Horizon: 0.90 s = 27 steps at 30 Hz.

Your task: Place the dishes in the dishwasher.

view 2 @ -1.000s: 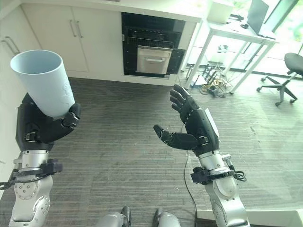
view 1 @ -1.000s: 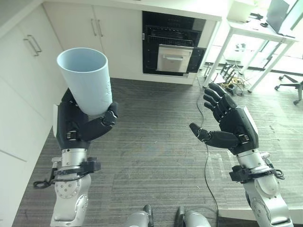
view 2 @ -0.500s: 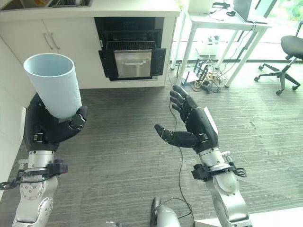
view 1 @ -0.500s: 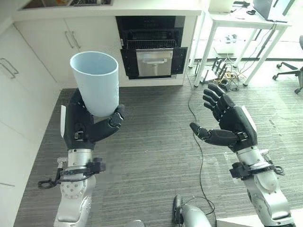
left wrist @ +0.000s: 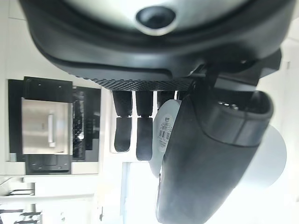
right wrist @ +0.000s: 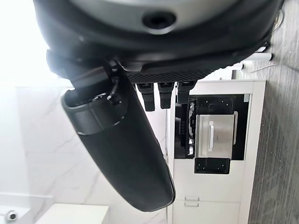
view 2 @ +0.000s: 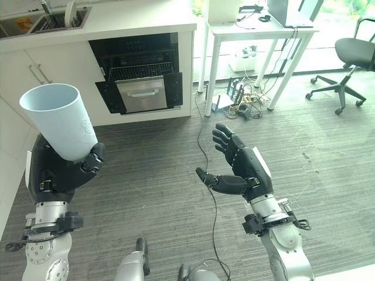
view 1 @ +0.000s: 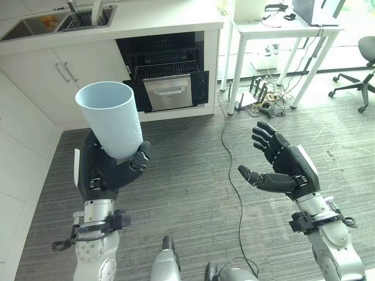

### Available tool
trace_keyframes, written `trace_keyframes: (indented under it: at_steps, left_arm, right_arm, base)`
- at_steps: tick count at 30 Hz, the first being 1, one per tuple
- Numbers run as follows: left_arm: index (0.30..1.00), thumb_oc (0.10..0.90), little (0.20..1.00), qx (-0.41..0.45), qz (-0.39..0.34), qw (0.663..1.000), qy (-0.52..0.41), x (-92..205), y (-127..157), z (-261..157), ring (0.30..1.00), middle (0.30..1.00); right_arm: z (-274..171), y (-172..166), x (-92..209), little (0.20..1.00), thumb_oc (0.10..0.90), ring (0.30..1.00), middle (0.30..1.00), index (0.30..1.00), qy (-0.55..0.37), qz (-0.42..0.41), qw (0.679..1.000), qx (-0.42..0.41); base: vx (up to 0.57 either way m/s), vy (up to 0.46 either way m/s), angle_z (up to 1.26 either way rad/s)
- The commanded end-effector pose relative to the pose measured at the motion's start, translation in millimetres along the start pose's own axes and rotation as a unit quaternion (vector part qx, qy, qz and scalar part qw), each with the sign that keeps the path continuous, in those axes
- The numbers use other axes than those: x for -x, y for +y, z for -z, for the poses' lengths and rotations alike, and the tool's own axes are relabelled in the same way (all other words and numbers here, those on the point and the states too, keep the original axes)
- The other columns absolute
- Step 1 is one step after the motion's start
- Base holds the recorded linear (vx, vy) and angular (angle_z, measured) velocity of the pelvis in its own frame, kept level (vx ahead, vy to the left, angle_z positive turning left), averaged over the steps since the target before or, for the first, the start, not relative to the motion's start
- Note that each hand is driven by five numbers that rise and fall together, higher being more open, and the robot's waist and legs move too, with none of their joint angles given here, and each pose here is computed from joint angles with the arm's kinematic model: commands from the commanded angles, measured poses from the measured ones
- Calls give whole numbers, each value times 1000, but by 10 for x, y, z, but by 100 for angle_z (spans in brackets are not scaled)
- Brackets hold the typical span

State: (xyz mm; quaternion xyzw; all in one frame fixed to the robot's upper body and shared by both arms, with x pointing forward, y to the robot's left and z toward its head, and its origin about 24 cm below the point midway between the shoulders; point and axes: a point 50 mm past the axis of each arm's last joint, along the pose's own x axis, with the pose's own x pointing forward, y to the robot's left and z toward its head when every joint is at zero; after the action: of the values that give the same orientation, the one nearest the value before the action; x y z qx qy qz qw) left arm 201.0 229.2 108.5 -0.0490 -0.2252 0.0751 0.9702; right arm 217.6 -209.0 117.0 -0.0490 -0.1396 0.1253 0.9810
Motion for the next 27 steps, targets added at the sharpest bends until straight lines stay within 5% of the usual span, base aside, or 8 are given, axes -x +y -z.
trace_keyframes:
  at_steps: [1,18,27]
  left_arm:
    - [300,400,300,2,21,982,-189,-193,-53,-582,300,300]
    - [300,400,300,-82,79,974,-193,-393,-186,-660,300,300]
    - [300,400,300,-99,89,974,-183,-408,-186,-642,300,300]
  right_arm:
    - [-498,-6,-116,900,800,900,900,900,-142,-11,990,4]
    - [-471,114,-150,900,800,900,900,900,-156,14,987,-27]
    - [-448,71,-111,900,800,900,900,900,-152,13,988,-40]
  base:
    - [313,292,-28]
    - [200,229,17]
    - [214,-151,-3]
